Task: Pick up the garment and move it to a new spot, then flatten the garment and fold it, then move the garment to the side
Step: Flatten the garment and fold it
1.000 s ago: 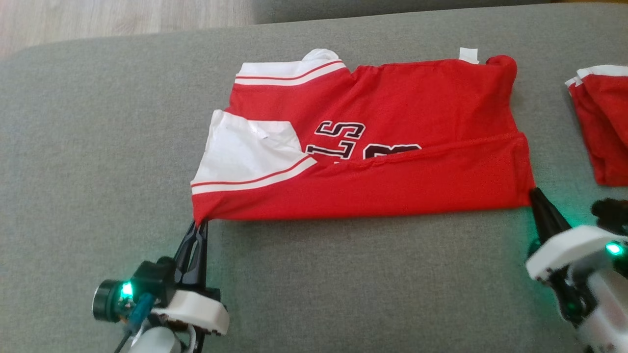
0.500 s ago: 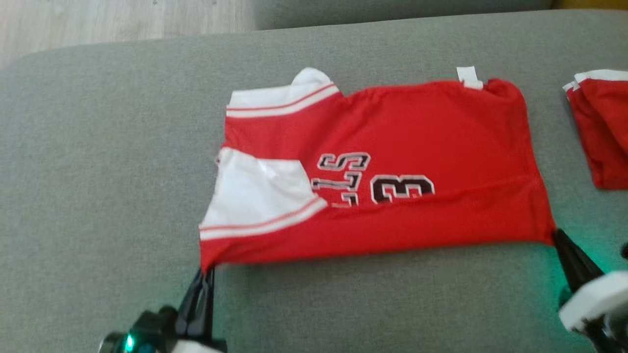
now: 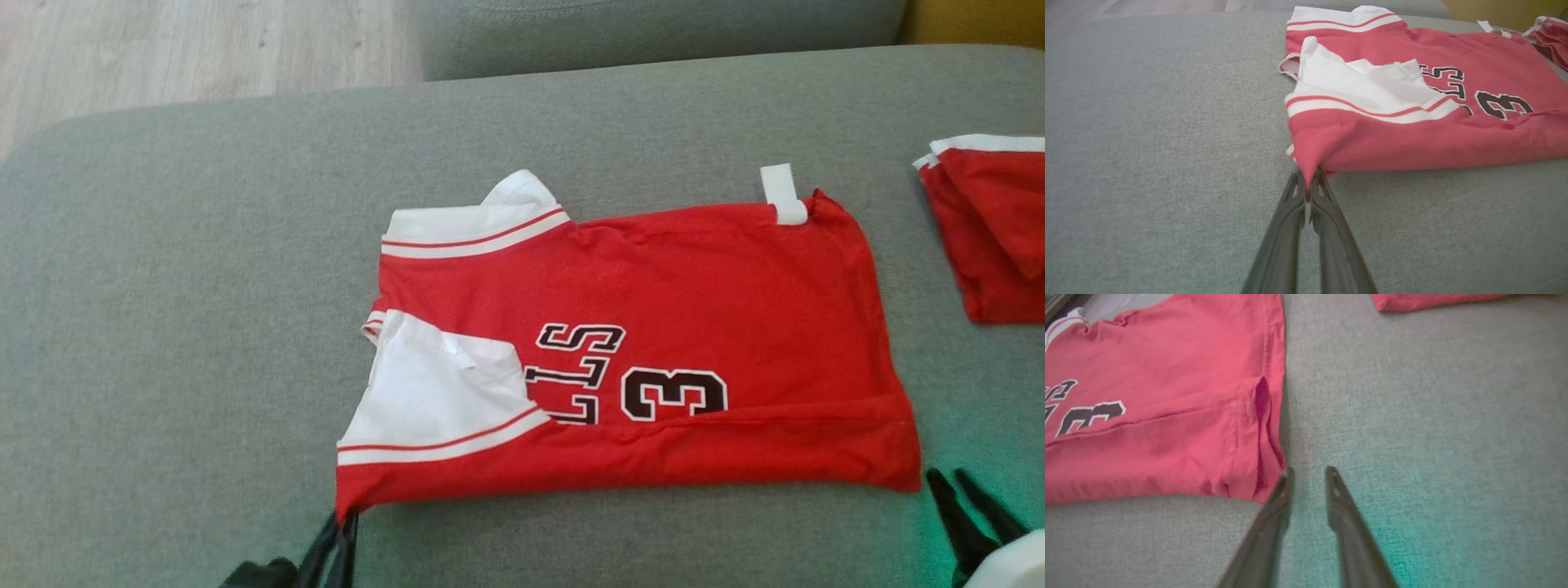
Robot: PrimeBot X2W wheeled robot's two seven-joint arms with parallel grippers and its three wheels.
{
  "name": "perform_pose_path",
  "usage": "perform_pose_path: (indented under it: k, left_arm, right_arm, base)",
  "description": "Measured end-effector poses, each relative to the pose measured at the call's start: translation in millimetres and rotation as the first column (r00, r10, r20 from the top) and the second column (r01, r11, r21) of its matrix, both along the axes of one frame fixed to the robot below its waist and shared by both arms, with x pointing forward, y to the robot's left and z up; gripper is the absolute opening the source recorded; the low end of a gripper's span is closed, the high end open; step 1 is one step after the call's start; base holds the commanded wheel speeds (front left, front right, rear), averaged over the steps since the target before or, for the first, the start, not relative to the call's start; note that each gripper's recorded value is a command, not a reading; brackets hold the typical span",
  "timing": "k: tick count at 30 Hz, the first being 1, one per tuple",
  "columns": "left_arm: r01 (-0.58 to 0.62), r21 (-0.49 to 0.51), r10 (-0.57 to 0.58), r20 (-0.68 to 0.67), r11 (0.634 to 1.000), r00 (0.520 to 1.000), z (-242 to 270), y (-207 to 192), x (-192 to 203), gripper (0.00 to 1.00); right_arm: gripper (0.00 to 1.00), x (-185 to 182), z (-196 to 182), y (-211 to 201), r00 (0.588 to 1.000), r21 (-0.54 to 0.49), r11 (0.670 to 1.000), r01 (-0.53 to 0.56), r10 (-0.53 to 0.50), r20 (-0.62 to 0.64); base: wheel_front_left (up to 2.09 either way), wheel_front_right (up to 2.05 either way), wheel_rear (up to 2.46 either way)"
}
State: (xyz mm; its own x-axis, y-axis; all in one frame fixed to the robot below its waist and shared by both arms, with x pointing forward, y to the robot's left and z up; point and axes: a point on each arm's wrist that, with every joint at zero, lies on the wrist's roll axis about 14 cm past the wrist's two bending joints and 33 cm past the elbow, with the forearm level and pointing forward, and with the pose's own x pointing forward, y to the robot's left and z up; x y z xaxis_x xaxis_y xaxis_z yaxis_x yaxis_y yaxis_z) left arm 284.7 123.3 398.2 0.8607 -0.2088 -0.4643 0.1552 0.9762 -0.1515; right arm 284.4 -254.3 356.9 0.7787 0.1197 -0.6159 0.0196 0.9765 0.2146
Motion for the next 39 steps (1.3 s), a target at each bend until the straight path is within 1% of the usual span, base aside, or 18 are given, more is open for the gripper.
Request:
perform_pose_path:
  k: [5, 8, 11, 13, 16, 17, 19, 21, 23, 27, 31, 33, 36, 39]
  left_arm:
    - [0.024, 0.016, -0.024, 0.006, 1.000, 1.000, 7, 0, 3, 1.00]
    - [0.035, 0.052, -0.039, 0.069, 0.998, 0.997, 23, 10, 21, 1.00]
    - [0.075, 0.097, -0.092, 0.179, 0.992, 0.980, 55, 17, 64, 1.00]
    - [0.122, 0.110, -0.148, 0.260, 0.986, 0.954, 86, 10, 100, 1.00]
    - [0.244, 0.145, -0.276, 0.286, 0.959, 0.918, 114, -10, 144, 1.00]
    - [0.286, 0.144, -0.316, 0.271, 0.947, 0.909, 116, -17, 156, 1.00]
    - [0.370, 0.116, -0.387, 0.199, 0.922, 0.901, 110, -31, 175, 1.00]
    - [0.429, 0.087, -0.436, 0.097, 0.899, 0.895, 94, -42, 188, 1.00]
    - [0.466, 0.097, -0.466, -0.019, 0.880, 0.884, 73, -45, 199, 1.00]
    - [0.494, 0.100, -0.468, -0.206, 0.864, 0.860, 35, -42, 215, 1.00]
    - [0.515, 0.093, -0.454, -0.359, 0.852, 0.815, -4, -35, 212, 1.00]
    - [0.524, 0.101, -0.449, -0.396, 0.846, 0.801, -16, -31, 211, 1.00]
    - [0.523, 0.108, -0.445, -0.400, 0.845, 0.801, -20, -30, 213, 1.00]
    - [0.521, 0.090, -0.448, -0.403, 0.849, 0.798, -21, -32, 212, 1.00]
  right_arm:
    - [1.00, 9, 18, -4, 0.997, -0.017, 0.999, 0.031, -0.030, 0.077]
    - [1.00, 14, 24, -6, 0.994, -0.042, 0.999, 0.034, -0.030, 0.103]
    - [1.00, 19, 27, -4, 0.993, -0.059, 0.998, 0.028, -0.021, 0.114]
    - [1.00, 22, 26, 1, 0.994, -0.065, 0.998, 0.015, -0.008, 0.108]
    - [1.00, 35, 30, 9, 0.992, -0.063, 0.998, -0.001, 0.009, 0.123]
    - [1.00, 42, 33, 11, 0.990, -0.066, 0.998, -0.005, 0.014, 0.138]
    - [1.00, 56, 39, 11, 0.987, -0.073, 0.997, -0.009, 0.020, 0.159]
    - [1.00, 65, 44, 10, 0.983, -0.079, 0.997, -0.009, 0.023, 0.180]
    - [1.00, 69, 44, 7, 0.983, -0.087, 0.996, -0.003, 0.019, 0.181]
    - [1.00, 62, 35, -2, 0.989, -0.096, 0.995, 0.025, -0.011, 0.145]
    - [1.00, 51, 25, -14, 0.993, -0.109, 0.992, 0.062, -0.050, 0.108]
    - [1.00, 49, 24, -18, 0.992, -0.113, 0.990, 0.079, -0.067, 0.110]
    - [1.00, 45, 21, -22, 0.992, -0.117, 0.989, 0.091, -0.079, 0.100]
    - [1.00, 43, 20, -22, 0.992, -0.117, 0.989, 0.094, -0.083, 0.095]
  base:
    - [0.00, 0.00, 0.00]
    - [0.00, 0.00, 0.00]
    - [0.00, 0.00, 0.00]
    - [0.00, 0.00, 0.00]
    - [0.00, 0.00, 0.00]
    - [0.00, 0.00, 0.00]
    - [0.00, 0.00, 0.00]
    - [0.00, 0.00, 0.00]
    - [0.00, 0.00, 0.00]
    - [0.00, 0.00, 0.00]
    - [0.00, 0.00, 0.00]
    - [0.00, 0.00, 0.00]
    - [0.00, 0.00, 0.00]
    - [0.00, 0.00, 0.00]
